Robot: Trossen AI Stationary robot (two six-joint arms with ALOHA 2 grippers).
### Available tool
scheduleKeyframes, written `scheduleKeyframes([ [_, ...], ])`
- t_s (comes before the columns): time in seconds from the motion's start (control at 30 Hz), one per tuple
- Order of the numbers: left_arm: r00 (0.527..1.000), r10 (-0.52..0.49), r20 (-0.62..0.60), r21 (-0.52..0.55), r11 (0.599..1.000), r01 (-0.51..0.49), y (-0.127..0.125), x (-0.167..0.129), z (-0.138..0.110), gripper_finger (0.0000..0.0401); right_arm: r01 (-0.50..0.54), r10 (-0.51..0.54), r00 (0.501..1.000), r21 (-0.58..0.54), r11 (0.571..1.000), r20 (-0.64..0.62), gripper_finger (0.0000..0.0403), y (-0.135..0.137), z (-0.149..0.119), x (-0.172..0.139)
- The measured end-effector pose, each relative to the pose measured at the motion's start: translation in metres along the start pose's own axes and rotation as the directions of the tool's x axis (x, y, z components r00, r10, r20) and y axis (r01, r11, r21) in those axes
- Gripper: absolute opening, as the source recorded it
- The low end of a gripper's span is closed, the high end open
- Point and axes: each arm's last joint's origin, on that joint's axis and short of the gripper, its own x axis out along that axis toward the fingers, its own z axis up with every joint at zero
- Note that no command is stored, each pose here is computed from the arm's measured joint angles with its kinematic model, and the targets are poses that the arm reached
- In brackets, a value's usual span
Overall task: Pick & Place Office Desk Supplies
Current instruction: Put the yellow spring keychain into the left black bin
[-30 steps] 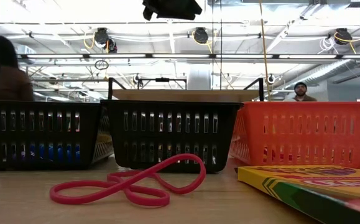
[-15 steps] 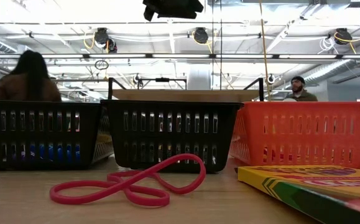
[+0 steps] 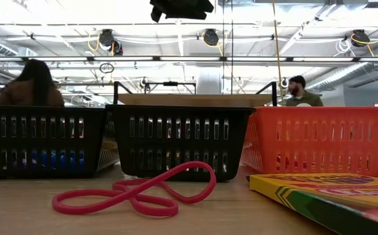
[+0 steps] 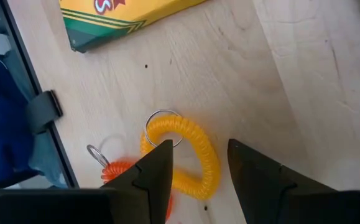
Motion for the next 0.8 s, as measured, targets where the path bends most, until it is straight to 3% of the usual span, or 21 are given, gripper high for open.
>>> scheduleKeyframes([
  [0.2, 1.0, 0.0, 0.0, 0.0, 1.0, 0.0, 0.0, 0.0, 0.0, 0.0157, 0.007, -0.007, 1.0, -0.007, 1.0, -0.008, 0.0116, -0.0008, -0.0003, 0.0001],
  [0.47, 1.0, 0.0, 0.0, 0.0, 1.0, 0.0, 0.0, 0.0, 0.0, 0.0157, 0.002, -0.002, 0.999, -0.01, 1.0, -0.044, 0.0011, -0.0011, -0.0014, 0.0008],
  [0.8, 1.0, 0.0, -0.001, -0.001, 1.0, 0.0, 0.0, 0.0, -0.0001, 0.0157, -0.014, 0.013, 0.999, -0.026, 1.0, -0.041, 0.0, -0.0007, -0.0012, -0.0048],
])
